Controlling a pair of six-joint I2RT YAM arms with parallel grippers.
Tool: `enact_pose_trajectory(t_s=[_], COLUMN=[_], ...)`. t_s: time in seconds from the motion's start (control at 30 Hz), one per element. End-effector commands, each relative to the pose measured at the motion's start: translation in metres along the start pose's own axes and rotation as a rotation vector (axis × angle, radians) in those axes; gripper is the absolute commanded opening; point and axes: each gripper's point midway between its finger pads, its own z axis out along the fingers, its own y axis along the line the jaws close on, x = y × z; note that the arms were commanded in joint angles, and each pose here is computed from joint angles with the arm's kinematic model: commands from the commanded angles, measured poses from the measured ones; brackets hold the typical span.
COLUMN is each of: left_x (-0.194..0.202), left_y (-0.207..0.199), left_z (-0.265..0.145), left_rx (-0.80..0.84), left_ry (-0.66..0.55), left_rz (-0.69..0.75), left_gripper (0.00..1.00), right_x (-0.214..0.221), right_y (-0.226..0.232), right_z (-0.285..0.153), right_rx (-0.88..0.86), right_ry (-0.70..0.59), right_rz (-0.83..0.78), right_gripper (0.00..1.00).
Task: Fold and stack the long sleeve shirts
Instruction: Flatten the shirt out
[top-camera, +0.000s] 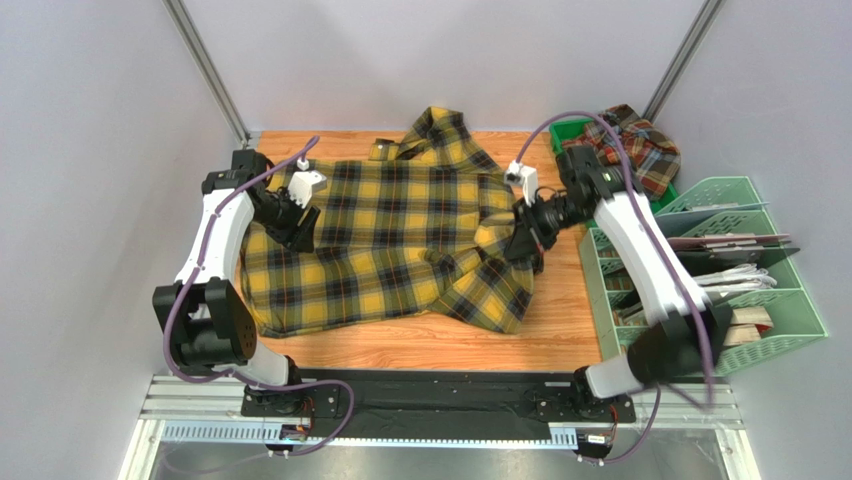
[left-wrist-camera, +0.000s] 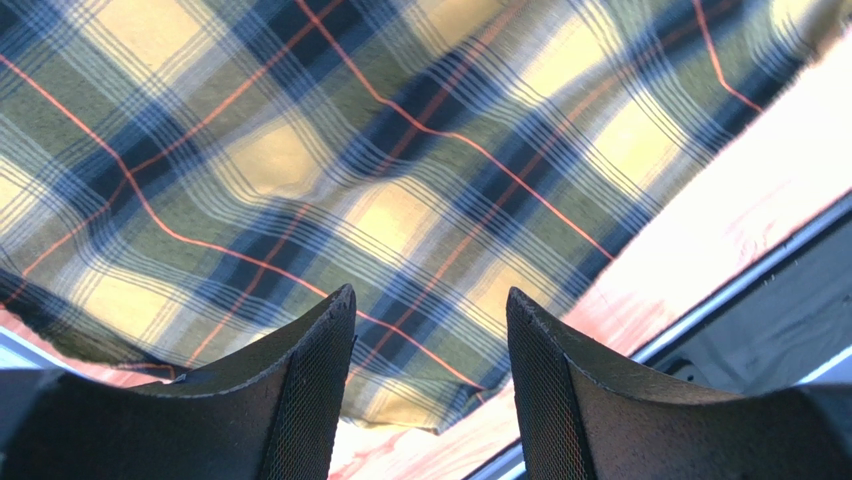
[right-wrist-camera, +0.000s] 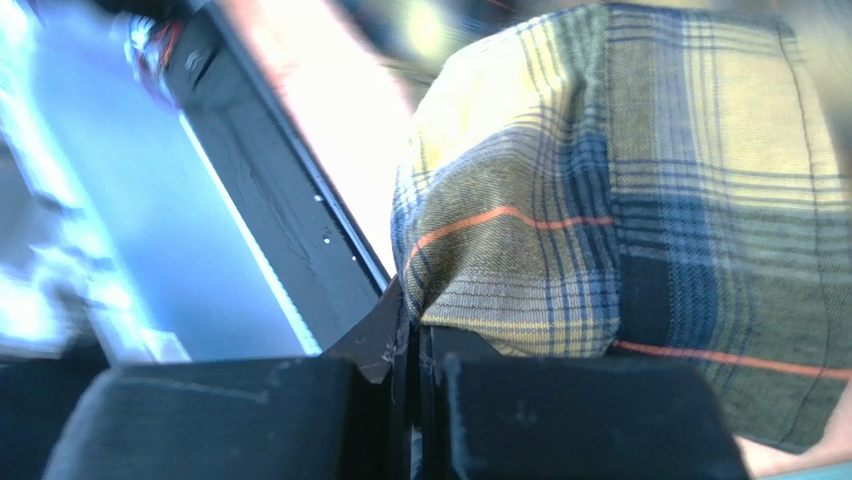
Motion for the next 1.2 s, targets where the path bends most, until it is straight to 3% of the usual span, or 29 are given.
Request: enact_pose_trajectory(t_s=[0.0, 0.07, 0.17, 0.23, 0.6, 0.87, 1.0, 1.17], left_x=[0.012, 0.014, 0.019, 0.021, 0.033, 0.031, 0.030, 0.033], left_y=[-0.018, -0.021, -0.025, -0.027, -0.035, -0.033, -0.035, -0.046], left_z=[-0.002, -0.004, -0.005, -0.006, -0.001, 0.005, 0.000, -0.009], left_rx=[0.046, 0.044, 0.042, 0.038, 0.067, 0.105, 0.102, 0.086], left_ry=[-0.003, -0.010, -0.005, -0.004, 0.027, 0.034, 0.010, -0.045], left_rz=[0.051, 0.063, 0.059, 0.059, 0.046, 0.011, 0.010, 0.021], left_gripper=[0.63, 0.63, 0.63, 0.63, 0.63, 0.63, 0.63, 0.62], right_x=[0.061, 0.081, 0.085, 0.088, 0.080, 0.037, 0.016, 0.033], right_y=[0.130, 0.160, 0.208, 0.214, 0.262, 0.314, 0.291, 0.147], right_z=[-0.034, -0.026, -0.057, -0.065, -0.015, 0.001, 0.031, 0.085], right_rx=[-0.106, -0.123, -0.125, -0.114, -0.341, -0.512, -0.400, -0.117], right_ry=[-0.077, -0.110, -0.392, -0.482, -0.353, -0.384, -0.308, -0.097], right_rz=[-0.495, -0.642, -0.824, -0.849, -1.074, -1.250, -1.083, -0.783], right_gripper=[0.00, 0.00, 0.00, 0.00, 0.00, 0.00, 0.00, 0.00])
